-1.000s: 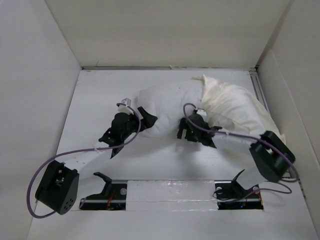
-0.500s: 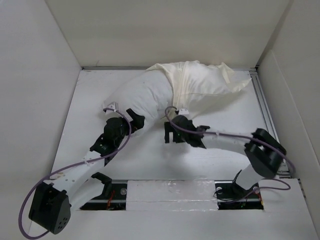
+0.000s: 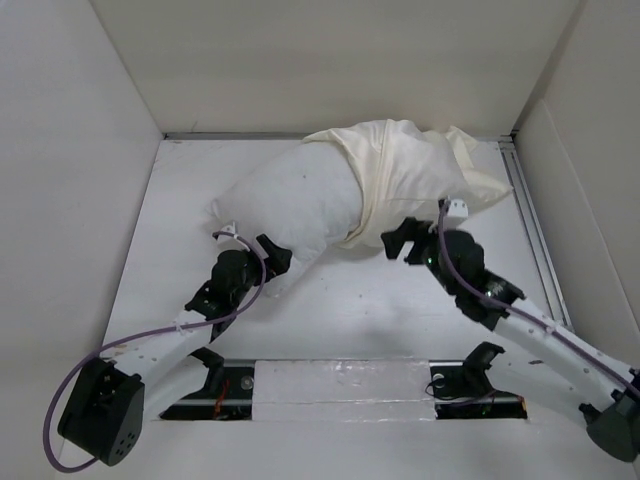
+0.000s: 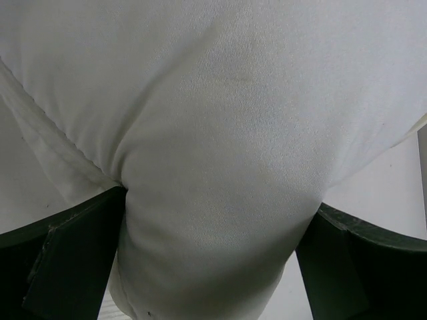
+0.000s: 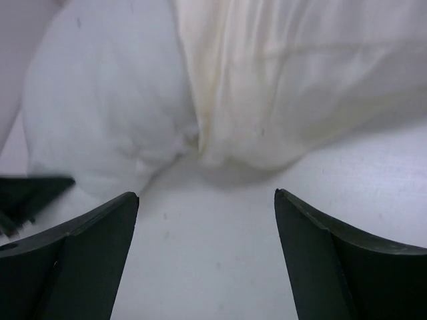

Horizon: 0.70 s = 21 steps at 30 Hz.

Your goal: Put the pillow into the pillowcase

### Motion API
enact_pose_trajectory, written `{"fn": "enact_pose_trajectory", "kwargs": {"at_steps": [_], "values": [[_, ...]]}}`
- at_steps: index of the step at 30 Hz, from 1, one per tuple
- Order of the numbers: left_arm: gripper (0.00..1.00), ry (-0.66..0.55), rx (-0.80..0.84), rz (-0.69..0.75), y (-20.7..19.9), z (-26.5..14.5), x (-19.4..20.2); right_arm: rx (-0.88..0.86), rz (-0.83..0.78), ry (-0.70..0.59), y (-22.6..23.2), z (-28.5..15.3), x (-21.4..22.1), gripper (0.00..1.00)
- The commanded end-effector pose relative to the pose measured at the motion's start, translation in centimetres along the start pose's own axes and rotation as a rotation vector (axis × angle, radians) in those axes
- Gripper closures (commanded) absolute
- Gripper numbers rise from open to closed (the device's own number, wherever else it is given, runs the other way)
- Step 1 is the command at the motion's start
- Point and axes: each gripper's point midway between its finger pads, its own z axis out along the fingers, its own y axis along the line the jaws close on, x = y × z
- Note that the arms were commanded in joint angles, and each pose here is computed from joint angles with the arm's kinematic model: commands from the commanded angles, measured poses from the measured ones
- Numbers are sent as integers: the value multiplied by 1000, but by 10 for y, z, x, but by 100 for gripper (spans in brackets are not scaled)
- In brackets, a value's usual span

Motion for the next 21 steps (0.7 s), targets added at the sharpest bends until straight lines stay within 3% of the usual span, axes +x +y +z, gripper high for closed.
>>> {"fn": "enact_pose_trajectory", "kwargs": {"at_steps": [1,2,3,4,5,12,15,19,21], "values": [[0,-21,32,-28,-5,-2,-3,-76,-145,-31,29,24,-70,14],[0,-28,26,-28,-4,-1,-4,-19,-190,67,20,45,-53,23],[0,-28,26,-28,-4,-1,-4,30,-215,60,16,56,-60,30],[0,-28,26,-28,-4,-1,-4,40,-225,31,24,65,-77,49],[0,-28,26,-28,-4,-1,-4,71,-262,75,19,83,-65,55],[0,-44,54,0,-21,-3,-21,19,-321,124,48,116,-59,43],[0,-47,69,8,-26,-4,-24,66,-343,107,46,129,-63,32],[0,-40,77,9,-29,-3,-24,158,-387,150,26,155,-47,30],[0,-32,70,10,-27,-3,-22,210,-396,140,18,160,-48,35]]}}
